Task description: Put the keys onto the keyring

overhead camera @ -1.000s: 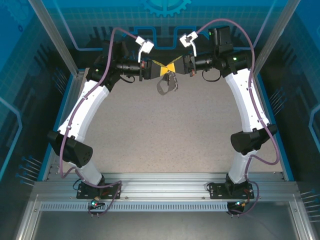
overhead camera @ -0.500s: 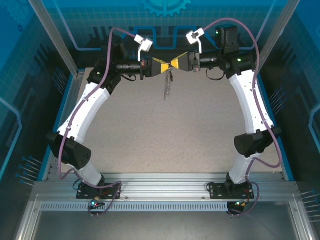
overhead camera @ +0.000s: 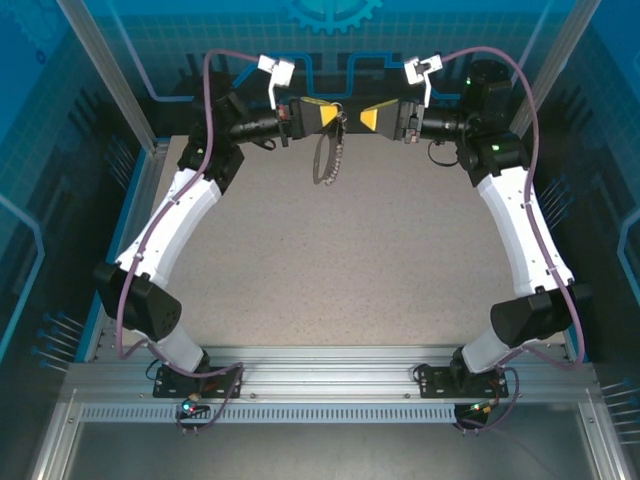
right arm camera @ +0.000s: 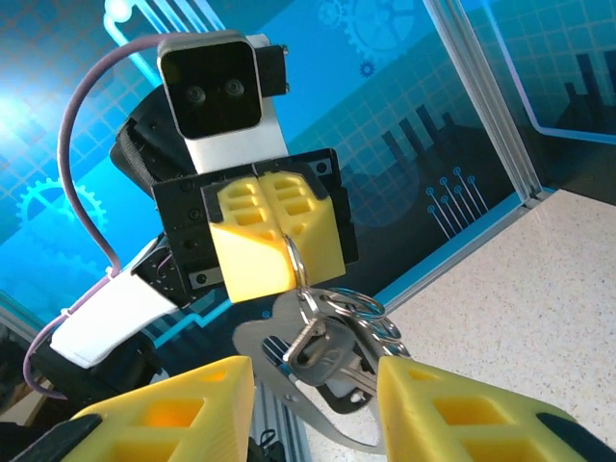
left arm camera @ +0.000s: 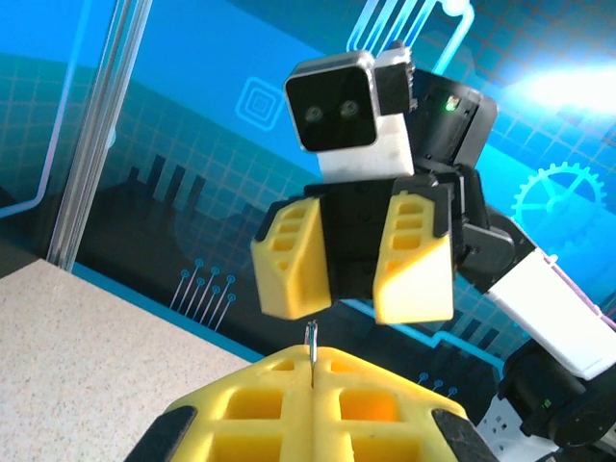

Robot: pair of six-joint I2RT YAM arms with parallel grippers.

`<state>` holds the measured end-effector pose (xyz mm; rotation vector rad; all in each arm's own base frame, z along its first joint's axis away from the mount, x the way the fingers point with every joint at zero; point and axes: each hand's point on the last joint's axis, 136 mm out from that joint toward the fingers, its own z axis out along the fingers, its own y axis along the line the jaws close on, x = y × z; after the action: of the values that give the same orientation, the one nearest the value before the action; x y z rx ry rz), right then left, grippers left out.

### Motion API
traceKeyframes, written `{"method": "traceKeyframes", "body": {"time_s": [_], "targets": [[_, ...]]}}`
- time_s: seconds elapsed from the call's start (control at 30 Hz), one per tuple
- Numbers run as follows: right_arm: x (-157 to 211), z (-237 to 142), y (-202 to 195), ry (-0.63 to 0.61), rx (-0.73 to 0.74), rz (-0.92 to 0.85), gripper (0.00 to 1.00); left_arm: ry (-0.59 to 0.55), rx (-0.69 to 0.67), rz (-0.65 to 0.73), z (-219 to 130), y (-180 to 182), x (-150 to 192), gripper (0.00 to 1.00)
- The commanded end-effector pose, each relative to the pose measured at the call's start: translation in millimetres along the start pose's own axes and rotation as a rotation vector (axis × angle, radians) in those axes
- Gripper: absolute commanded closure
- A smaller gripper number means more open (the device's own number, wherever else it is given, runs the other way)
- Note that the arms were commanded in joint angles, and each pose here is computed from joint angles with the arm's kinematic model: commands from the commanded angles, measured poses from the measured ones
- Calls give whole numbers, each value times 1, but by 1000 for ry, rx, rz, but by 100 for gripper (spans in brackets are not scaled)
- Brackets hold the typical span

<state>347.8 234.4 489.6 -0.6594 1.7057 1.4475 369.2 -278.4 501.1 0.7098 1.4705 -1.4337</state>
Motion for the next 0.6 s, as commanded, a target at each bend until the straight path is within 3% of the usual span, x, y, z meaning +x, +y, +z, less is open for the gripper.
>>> {"method": "traceKeyframes", "body": {"time_s": [0.0,0.57], "targets": [[-6,10,21,-14,-66,-35,61,-66,36,61,-5,-29,-22,100],[-3,32,23,-5,-93,-26,64,-67,40,57,-6,-36,-20,100]]}}
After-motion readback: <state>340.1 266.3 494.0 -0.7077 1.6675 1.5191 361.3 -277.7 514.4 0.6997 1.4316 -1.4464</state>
